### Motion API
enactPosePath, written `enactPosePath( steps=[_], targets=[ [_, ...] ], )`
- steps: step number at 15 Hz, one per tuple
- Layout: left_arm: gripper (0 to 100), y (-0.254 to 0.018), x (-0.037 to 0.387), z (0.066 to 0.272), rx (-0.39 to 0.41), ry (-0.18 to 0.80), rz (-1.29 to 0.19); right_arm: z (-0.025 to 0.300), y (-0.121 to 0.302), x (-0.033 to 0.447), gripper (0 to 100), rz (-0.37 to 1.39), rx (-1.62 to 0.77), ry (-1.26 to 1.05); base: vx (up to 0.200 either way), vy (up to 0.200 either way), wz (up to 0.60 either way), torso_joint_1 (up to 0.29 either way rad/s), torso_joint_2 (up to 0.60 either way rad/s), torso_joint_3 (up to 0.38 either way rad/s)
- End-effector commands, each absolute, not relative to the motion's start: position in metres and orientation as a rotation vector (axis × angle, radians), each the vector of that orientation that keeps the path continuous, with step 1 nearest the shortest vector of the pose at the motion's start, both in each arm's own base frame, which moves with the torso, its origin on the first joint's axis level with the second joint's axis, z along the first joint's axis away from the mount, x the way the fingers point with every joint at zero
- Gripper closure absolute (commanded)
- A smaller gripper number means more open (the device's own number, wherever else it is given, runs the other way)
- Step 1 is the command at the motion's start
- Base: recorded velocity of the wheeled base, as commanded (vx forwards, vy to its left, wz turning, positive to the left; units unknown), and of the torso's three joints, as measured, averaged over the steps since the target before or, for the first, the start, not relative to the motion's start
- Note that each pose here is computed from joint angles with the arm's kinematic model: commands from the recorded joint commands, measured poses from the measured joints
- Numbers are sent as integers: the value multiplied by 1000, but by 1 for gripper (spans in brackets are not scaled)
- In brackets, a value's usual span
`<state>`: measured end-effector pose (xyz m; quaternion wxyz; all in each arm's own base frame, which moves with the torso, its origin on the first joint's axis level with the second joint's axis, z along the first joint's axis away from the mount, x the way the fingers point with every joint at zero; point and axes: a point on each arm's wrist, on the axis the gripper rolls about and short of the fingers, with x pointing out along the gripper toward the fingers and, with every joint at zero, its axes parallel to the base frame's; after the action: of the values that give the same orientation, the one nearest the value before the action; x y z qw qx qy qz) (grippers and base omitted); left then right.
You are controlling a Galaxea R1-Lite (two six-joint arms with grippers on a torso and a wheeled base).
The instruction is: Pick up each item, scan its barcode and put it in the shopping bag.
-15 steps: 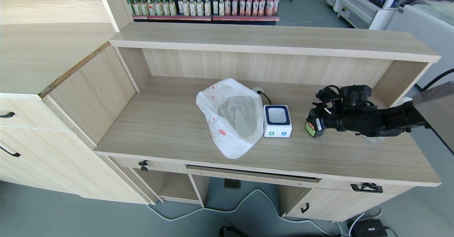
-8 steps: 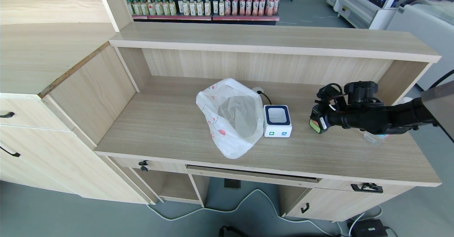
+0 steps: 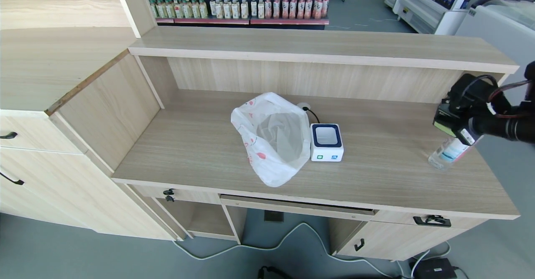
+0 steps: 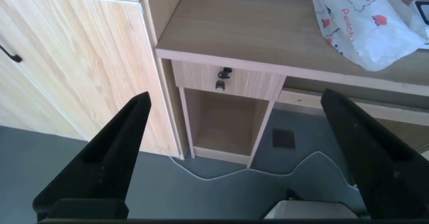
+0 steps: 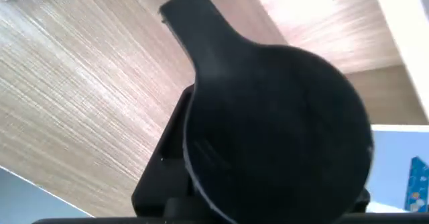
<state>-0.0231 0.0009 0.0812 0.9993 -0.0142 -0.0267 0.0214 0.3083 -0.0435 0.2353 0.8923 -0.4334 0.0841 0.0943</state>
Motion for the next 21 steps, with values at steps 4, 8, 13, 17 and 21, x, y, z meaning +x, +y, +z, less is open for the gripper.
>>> enactPosePath(
  steps=[4,8,13,17,21],
  targets=[
    [0,1,-23,81,-29,-54,44,249,-12,184,100,496,-1610,-532,0,0,0,0,0,0],
    [0,1,-23,81,-29,-54,44,243,43,167,100,515,-1974,-1151,0,0,0,0,0,0],
    [0,1,-23,81,-29,-54,44,253,104,140,100,279,-1953,-1788,0,0,0,0,0,0],
    [0,1,-23,81,-29,-54,44,266,105,121,100,104,-1968,-1935,0,0,0,0,0,0],
    [0,1,-23,81,-29,-54,44,264,98,109,100,83,-1968,-1956,0,0,0,0,0,0]
  ],
)
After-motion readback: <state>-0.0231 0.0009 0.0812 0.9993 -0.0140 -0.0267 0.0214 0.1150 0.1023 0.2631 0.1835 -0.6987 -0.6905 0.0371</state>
